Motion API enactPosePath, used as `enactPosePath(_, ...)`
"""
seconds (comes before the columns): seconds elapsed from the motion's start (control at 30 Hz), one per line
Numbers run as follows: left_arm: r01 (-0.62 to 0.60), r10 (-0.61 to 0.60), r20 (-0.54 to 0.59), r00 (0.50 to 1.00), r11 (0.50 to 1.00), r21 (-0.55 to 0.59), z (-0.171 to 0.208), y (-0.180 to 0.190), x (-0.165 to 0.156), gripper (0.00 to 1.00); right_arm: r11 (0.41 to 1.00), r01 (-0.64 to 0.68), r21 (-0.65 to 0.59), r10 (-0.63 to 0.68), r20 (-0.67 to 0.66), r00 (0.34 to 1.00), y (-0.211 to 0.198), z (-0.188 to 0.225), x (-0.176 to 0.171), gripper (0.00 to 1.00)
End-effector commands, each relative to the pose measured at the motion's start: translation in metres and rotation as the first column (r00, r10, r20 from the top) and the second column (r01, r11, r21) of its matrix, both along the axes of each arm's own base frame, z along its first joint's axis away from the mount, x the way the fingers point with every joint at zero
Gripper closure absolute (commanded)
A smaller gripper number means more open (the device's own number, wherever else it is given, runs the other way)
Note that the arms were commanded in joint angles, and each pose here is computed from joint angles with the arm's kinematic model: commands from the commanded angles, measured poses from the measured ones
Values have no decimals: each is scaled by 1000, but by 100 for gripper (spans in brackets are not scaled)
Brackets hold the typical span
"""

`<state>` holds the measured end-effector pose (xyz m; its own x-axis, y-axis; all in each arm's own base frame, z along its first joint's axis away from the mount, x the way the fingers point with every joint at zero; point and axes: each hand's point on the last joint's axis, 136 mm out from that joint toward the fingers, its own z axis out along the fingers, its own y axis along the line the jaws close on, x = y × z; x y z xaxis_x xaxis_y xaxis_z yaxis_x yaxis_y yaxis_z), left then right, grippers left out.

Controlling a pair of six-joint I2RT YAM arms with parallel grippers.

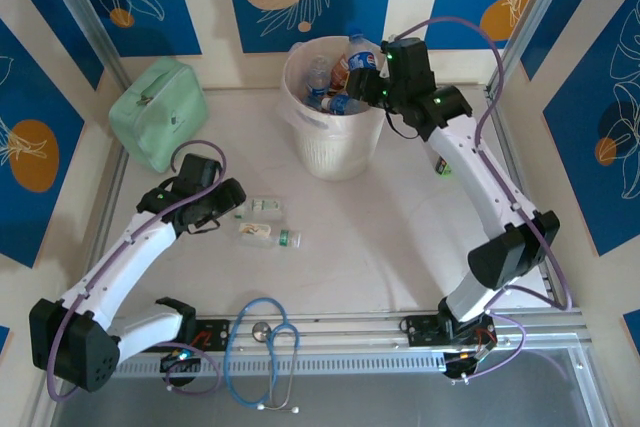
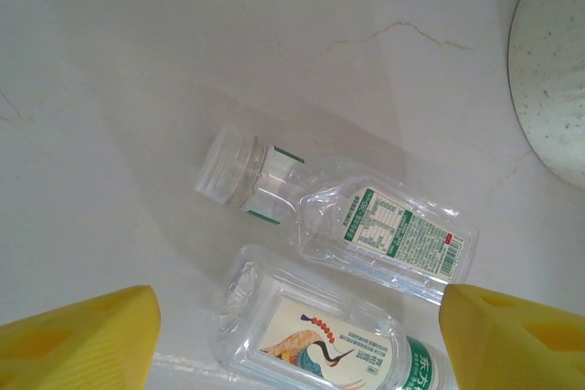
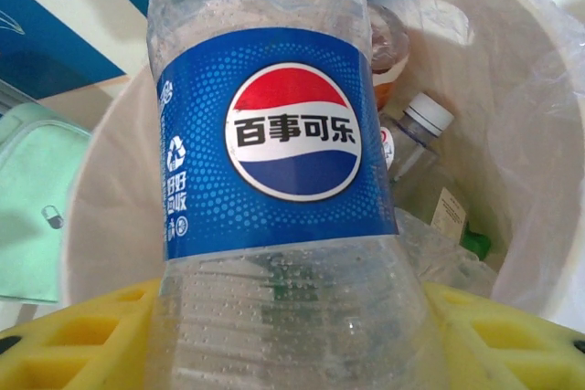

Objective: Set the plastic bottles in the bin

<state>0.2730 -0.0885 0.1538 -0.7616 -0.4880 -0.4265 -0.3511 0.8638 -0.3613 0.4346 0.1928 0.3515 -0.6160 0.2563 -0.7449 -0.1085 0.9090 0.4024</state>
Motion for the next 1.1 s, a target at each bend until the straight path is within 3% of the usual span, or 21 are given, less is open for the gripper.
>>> enactPosePath(0.0, 1, -2, 3, 1000, 1000, 6, 3, 3, 1, 20, 1000, 1, 27, -1, 13, 1000, -2, 14, 10, 42)
enactPosePath(0.1, 2, -2, -4, 1000, 1000, 7, 1, 3, 1, 20, 1000, 13, 20, -13, -6, 1000, -7, 10, 19, 37)
enactPosePath(0.33, 7, -7, -6, 1000, 1000, 6, 0, 2, 2, 15, 999, 39, 22, -40, 15, 999, -15, 18, 14, 14)
enactPosePath(0.53, 5, -5, -11, 1000, 1000, 13, -1, 4, 0, 15, 999, 45, 29, -47, 63, 997, -21, 40, -4, 12)
enactPosePath(0.83, -81, 79, -49, 996, 996, -40, -11, 16, -5, 15, 996, -94, 5, 92, 152, 984, -1, 64, -88, 13)
enactPosePath(1.07, -163, 151, -85, 985, 973, -163, -26, 13, 2, 18, 941, -338, -5, 335, 150, 930, 41, 28, -177, 15)
